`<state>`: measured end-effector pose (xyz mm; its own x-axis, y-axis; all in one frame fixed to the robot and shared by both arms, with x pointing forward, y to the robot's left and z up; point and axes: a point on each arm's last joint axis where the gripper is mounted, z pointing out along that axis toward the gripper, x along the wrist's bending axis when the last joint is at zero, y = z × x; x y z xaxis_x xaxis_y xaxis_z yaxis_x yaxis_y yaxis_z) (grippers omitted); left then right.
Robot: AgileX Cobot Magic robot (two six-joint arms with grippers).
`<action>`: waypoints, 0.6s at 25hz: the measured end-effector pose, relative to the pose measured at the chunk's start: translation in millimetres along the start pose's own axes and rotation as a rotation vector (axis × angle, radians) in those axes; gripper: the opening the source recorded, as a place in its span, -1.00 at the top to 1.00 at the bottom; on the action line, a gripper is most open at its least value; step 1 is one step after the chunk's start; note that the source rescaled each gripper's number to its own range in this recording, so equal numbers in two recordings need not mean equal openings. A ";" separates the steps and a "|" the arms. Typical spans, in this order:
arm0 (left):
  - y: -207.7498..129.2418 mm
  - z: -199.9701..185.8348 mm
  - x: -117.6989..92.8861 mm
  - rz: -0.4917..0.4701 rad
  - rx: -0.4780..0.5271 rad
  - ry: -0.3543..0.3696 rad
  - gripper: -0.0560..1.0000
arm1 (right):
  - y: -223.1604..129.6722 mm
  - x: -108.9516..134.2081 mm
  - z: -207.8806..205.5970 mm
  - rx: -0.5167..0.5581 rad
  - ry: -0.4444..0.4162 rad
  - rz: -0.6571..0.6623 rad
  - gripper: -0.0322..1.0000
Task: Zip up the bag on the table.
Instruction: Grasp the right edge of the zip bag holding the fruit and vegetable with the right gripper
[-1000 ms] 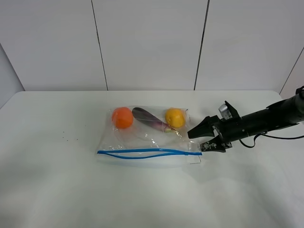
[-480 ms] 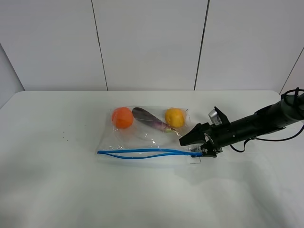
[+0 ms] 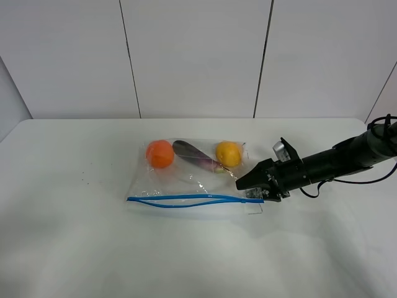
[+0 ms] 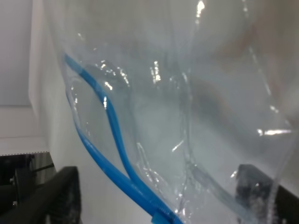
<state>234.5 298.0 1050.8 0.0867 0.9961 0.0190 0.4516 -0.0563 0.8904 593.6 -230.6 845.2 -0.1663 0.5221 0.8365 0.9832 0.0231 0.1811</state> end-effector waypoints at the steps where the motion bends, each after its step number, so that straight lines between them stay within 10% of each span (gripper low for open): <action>1: 0.0 0.0 0.0 0.000 0.000 0.000 -1.00 | 0.0 0.0 0.0 -0.001 0.000 0.000 -0.46; 6: 0.0 0.0 0.0 0.000 0.000 0.000 -1.00 | 0.1 -0.1 0.0 -0.001 -0.001 0.000 -0.25; 12: 0.0 0.0 0.0 0.000 0.000 0.000 -1.00 | 0.2 0.1 0.0 -0.002 0.001 0.001 0.79; 15: 0.0 0.0 0.0 0.000 0.000 0.000 -1.00 | 0.0 0.7 0.0 0.000 0.008 0.001 0.93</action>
<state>234.5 298.0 1050.8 0.0867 0.9961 0.0190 0.4516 -0.0563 0.8904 593.5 -230.2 845.8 -0.1655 0.5153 0.8409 0.9835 0.0227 0.1797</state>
